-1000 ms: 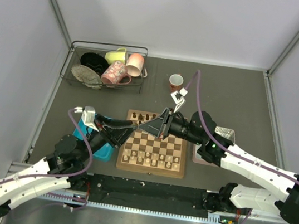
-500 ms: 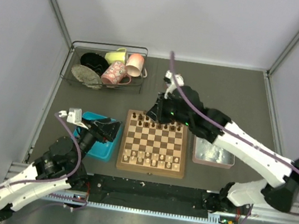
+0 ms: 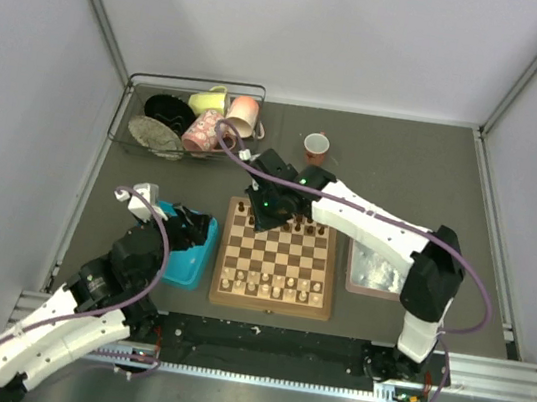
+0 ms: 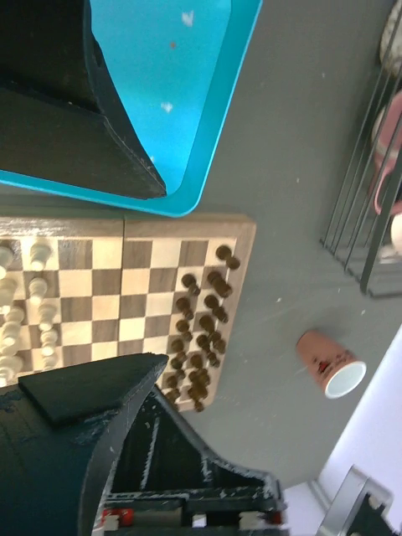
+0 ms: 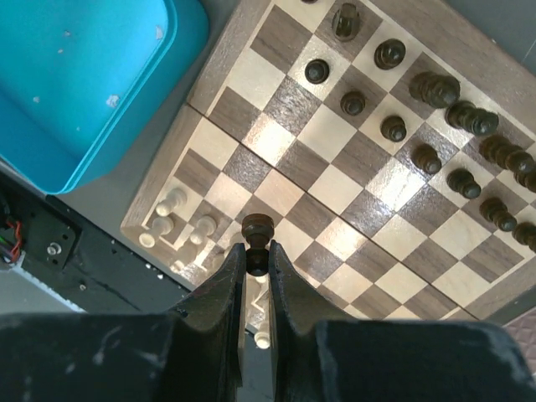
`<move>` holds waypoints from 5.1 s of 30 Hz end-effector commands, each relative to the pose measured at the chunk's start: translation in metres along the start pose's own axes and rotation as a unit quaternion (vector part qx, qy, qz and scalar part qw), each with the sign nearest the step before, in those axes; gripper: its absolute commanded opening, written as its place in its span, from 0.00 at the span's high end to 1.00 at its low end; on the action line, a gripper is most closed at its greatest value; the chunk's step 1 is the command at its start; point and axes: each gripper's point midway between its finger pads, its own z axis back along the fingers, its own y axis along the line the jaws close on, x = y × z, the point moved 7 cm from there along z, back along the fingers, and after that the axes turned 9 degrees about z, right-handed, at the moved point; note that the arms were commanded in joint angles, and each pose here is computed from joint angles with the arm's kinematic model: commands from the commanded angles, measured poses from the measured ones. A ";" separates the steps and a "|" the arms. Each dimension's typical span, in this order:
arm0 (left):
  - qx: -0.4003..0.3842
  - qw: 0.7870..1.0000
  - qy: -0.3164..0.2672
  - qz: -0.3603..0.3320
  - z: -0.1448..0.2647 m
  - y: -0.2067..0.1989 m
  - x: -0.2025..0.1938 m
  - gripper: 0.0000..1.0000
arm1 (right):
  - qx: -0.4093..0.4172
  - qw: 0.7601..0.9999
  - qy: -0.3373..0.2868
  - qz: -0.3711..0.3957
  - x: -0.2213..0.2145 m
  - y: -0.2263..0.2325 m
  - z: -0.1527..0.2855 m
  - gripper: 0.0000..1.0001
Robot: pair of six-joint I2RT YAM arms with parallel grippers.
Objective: Set up the chess pieces on the board
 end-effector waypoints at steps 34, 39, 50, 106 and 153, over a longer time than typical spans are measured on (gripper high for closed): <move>-0.012 1.000 -0.019 0.009 -0.006 0.030 0.013 0.21 | -0.055 0.997 0.022 0.048 0.051 0.020 -0.094 1.00; -0.018 1.000 -0.012 0.011 -0.008 0.031 0.009 0.21 | -0.073 0.996 0.030 0.051 0.047 0.015 -0.105 1.00; -0.023 1.000 -0.006 0.013 -0.009 0.032 0.005 0.21 | -0.088 0.994 0.029 0.055 0.049 0.013 -0.115 1.00; -0.037 0.999 -0.025 0.011 -0.006 0.033 0.005 0.21 | -0.092 0.994 0.000 0.066 0.058 0.012 -0.109 0.85; 0.049 0.997 -0.049 -0.046 0.011 0.019 0.055 0.02 | -0.255 0.903 -0.305 -0.160 -0.061 -0.154 0.171 0.20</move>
